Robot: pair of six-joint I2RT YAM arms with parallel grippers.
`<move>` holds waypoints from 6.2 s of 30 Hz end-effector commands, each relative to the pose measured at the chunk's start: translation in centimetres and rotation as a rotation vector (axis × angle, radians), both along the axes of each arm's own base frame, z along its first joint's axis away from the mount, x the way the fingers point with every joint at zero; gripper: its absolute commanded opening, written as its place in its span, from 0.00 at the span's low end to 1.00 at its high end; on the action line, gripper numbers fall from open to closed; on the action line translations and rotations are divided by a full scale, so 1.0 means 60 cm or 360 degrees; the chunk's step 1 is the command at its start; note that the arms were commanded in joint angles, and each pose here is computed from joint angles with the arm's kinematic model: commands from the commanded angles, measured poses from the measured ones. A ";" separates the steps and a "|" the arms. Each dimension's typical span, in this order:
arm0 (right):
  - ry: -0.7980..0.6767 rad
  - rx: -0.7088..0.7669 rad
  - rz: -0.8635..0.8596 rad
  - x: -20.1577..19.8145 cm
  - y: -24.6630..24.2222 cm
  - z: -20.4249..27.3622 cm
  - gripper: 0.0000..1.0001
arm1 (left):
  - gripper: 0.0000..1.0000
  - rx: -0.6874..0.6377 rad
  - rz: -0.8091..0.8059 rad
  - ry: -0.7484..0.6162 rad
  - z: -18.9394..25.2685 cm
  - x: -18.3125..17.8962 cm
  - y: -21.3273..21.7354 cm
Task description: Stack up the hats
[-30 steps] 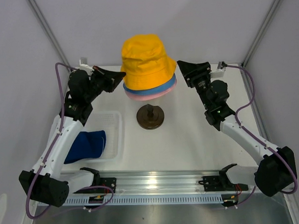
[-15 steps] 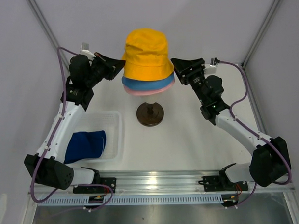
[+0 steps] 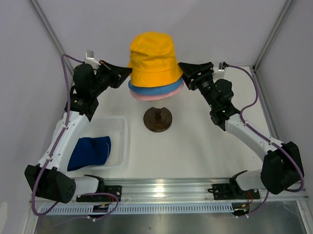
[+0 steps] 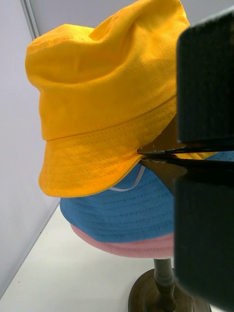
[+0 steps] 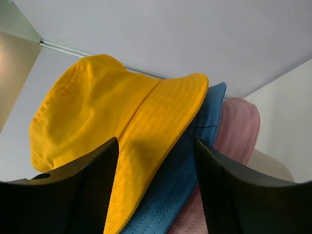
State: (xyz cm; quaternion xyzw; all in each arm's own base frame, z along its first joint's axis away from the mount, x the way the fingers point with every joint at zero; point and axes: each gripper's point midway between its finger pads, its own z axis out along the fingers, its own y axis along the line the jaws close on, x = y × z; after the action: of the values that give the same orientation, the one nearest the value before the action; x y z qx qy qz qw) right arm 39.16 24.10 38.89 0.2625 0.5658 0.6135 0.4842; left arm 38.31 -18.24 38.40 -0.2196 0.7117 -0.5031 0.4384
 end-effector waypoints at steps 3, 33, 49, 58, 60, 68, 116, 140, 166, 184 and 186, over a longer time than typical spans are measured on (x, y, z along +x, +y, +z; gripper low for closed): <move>-0.0075 0.0052 0.0058 -0.003 0.011 0.027 0.61 | 0.01 0.0031 -0.0096 -0.0009 -0.013 -0.020 -0.012; 0.0027 -0.0302 -0.0078 0.031 -0.006 -0.071 0.00 | 0.01 0.0410 0.0001 0.0142 -0.115 -0.027 0.021; -0.0070 -0.0597 0.0265 0.101 0.026 -0.046 0.03 | 0.05 0.0410 0.0001 -0.0088 -0.059 -0.102 0.029; -0.0139 -0.0711 0.0533 0.160 0.055 -0.033 0.14 | 0.01 0.0293 0.0008 0.0001 -0.098 -0.149 -0.019; -0.0171 -0.0735 0.0580 0.175 0.065 -0.032 0.15 | 0.01 0.0262 0.0041 0.0000 -0.110 -0.153 -0.016; -0.0251 -0.0766 0.0797 0.191 0.093 -0.031 0.15 | 0.38 0.0418 0.0190 -0.0188 -0.060 -0.173 0.033; -0.0342 -0.0800 0.0431 -0.065 -0.066 0.116 0.66 | 0.22 -0.0256 -0.0164 -0.0259 -0.012 0.008 0.059; -0.0267 -0.0760 0.0520 -0.048 0.016 0.065 0.55 | 0.01 -0.0280 -0.0140 -0.0192 -0.046 -0.014 0.043; -0.0272 -0.0696 0.0487 -0.024 0.030 0.061 0.04 | 0.01 -0.0115 -0.0044 -0.0093 -0.111 -0.021 0.054; -0.0268 -0.0655 0.0548 -0.002 0.051 0.058 0.01 | 0.01 0.0006 0.0067 0.0170 -0.228 -0.030 0.054; -0.0264 -0.0654 0.0562 -0.002 0.054 0.057 0.01 | 0.01 0.0011 0.0063 0.0157 -0.223 -0.031 0.054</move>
State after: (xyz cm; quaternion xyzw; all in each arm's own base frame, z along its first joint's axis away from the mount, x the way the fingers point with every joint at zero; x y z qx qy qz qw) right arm 39.21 26.61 40.86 0.0249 0.6868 0.5707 0.4494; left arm 36.39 -14.99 23.87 -0.2783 0.7344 -0.4832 0.3870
